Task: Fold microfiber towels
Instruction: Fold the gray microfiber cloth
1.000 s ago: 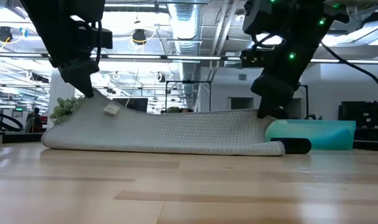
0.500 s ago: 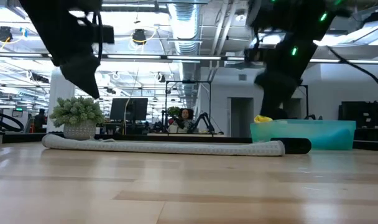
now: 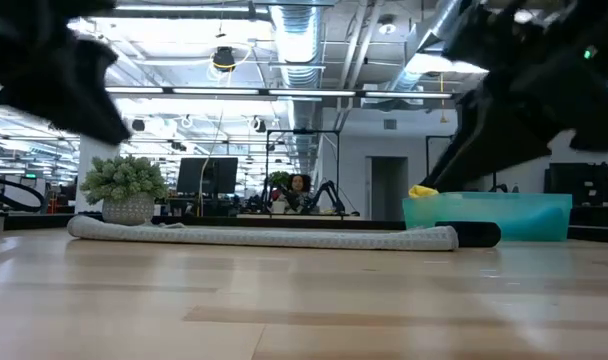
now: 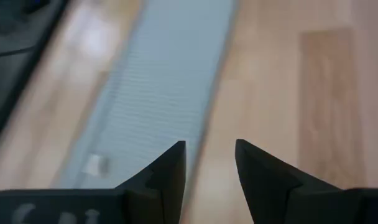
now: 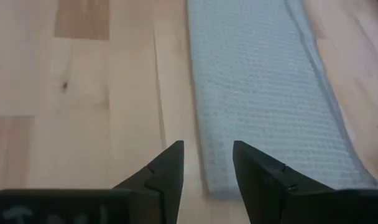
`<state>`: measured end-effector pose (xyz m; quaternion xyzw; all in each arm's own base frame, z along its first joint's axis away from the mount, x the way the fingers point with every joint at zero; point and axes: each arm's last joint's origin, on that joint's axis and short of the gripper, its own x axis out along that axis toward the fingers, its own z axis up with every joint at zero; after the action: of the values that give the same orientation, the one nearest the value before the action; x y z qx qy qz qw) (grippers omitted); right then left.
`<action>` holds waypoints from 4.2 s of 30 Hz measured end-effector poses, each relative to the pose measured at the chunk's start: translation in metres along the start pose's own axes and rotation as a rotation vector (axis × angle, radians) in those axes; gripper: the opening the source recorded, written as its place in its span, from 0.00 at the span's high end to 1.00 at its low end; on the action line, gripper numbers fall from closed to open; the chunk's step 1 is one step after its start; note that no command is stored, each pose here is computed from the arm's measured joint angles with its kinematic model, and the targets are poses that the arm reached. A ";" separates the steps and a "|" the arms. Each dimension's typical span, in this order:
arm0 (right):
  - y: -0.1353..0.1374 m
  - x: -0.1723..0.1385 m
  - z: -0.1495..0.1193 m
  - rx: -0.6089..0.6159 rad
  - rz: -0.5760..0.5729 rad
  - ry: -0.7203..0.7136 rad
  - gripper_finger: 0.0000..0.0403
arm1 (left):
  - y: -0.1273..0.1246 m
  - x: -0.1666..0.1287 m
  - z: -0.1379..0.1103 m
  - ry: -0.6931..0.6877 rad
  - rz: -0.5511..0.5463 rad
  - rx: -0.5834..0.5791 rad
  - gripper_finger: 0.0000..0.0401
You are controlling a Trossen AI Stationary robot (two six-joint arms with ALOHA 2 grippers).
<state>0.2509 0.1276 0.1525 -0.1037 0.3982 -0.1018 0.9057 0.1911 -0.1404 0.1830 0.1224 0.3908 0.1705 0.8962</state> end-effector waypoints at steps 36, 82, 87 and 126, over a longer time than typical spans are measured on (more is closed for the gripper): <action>-0.004 0.058 -0.020 0.022 -0.009 0.176 0.57 | 0.024 0.051 -0.092 0.166 -0.016 -0.059 0.64; -0.049 0.009 0.014 0.179 -0.144 0.124 0.99 | 0.034 0.017 -0.019 0.253 0.204 -0.194 1.00; -0.071 0.023 0.012 0.191 -0.187 0.190 1.00 | 0.048 0.028 -0.014 0.266 0.268 -0.180 1.00; -0.106 0.065 0.000 0.230 -0.255 0.314 0.85 | 0.070 0.066 -0.032 0.313 0.283 -0.234 0.88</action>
<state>0.2828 0.0088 0.1357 -0.0320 0.5038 -0.2749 0.8183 0.1949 -0.0475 0.1424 0.0435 0.4815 0.3556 0.7999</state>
